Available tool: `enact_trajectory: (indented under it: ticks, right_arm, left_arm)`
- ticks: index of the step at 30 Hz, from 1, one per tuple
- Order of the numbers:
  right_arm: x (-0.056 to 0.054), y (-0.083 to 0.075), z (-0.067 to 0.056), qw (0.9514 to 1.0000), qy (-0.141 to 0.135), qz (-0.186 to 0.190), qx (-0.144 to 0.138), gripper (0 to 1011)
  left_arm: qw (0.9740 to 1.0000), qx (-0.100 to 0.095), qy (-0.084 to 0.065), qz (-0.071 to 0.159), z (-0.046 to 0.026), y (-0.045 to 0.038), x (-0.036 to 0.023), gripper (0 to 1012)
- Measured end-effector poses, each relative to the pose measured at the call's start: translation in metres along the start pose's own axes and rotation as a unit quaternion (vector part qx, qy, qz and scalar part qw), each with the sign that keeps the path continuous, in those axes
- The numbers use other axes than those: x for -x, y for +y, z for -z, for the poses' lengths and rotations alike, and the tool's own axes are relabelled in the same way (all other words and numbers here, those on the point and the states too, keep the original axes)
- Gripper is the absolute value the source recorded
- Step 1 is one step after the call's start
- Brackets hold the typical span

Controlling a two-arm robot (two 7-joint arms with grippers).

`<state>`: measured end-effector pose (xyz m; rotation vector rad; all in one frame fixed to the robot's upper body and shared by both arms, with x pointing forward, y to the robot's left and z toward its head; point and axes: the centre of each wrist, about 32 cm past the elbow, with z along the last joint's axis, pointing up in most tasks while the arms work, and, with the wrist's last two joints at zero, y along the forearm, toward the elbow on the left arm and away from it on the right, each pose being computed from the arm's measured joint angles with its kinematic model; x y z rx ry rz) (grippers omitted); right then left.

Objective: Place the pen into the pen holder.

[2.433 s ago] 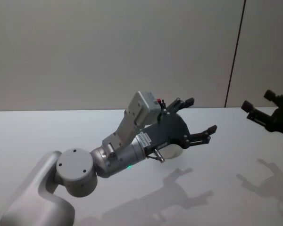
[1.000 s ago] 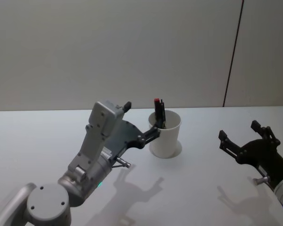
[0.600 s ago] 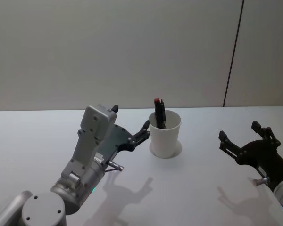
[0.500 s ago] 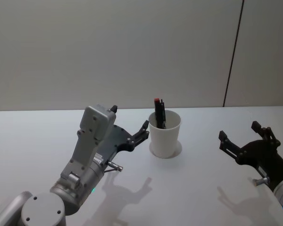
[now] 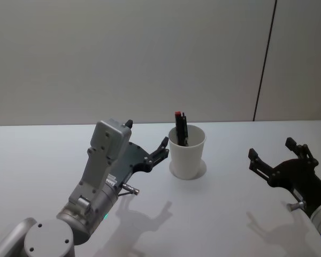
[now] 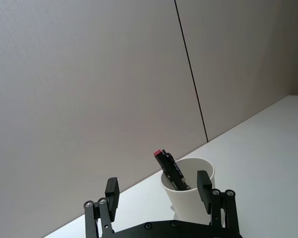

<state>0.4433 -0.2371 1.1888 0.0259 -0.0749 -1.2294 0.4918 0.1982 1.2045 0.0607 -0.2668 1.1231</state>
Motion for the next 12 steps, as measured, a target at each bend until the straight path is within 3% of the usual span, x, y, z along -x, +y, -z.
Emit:
enact_trajectory:
  ticks: [12]
  right_arm:
    - [0.0000,0.0000,0.0001,1.0000,0.000,0.000,0.000,1002]
  left_arm:
    - [1.0000,0.000,0.000,0.000,-0.0001,-0.0001,-0.0002,1000]
